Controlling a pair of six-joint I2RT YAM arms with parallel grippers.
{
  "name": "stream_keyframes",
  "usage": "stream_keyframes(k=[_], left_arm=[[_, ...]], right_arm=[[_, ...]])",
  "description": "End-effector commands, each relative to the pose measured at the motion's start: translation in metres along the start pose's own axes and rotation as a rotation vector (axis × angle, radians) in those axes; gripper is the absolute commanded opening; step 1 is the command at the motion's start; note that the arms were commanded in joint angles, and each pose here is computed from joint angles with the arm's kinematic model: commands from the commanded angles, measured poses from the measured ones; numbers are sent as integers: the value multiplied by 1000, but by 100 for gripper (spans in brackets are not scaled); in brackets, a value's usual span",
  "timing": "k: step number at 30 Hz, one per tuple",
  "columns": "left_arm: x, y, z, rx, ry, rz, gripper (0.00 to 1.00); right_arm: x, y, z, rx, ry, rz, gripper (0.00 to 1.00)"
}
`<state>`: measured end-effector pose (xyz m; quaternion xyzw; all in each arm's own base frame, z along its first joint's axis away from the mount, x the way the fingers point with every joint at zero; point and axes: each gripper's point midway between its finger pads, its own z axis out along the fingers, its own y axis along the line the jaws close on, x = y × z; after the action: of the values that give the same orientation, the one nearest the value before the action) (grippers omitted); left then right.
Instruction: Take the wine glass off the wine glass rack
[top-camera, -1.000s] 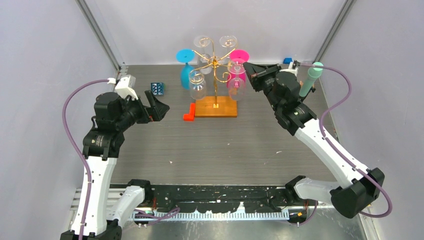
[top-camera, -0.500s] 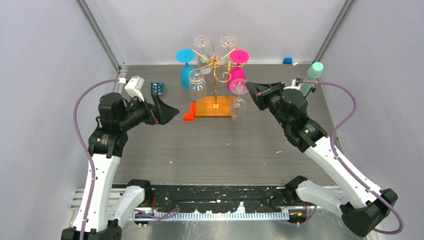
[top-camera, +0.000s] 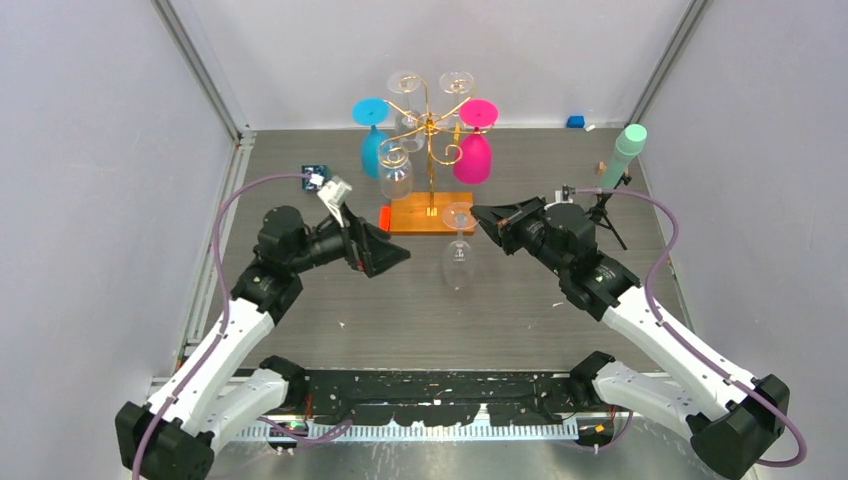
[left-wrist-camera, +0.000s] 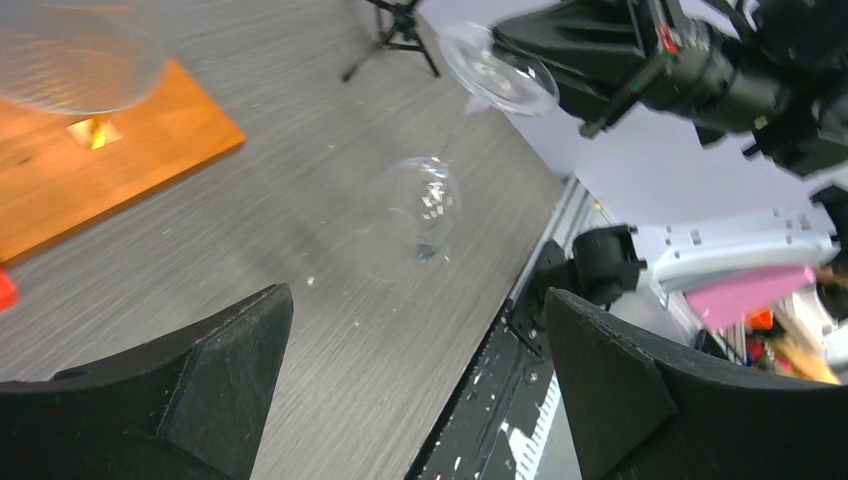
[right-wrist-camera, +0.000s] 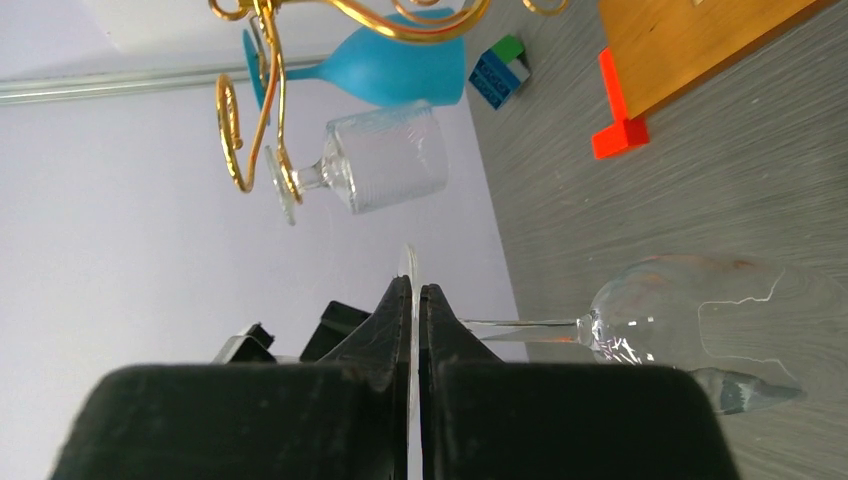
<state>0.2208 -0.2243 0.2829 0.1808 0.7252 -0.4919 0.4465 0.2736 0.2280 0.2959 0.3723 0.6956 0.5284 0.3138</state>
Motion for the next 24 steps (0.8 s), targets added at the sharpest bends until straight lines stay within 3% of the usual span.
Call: stream_keyframes(k=[1,12,17,20,24], left_arm=[[-19,-34,19,177,-137,256,99],[-14,-40,65,314,-229,443,92],[-6,-44,74,349,-215,440,84],[-6,-44,74,352,-232,426,76],[-6,-42,76,343,-235,402,58]], right_arm=[[24,55,-16,-173,136,86,0],[45,64,-12,-214,230,87,0],[47,66,-11,-222,237,98,0],[48,68,-10,-227,246,104,0],[50,68,-7,-228,259,112,0]])
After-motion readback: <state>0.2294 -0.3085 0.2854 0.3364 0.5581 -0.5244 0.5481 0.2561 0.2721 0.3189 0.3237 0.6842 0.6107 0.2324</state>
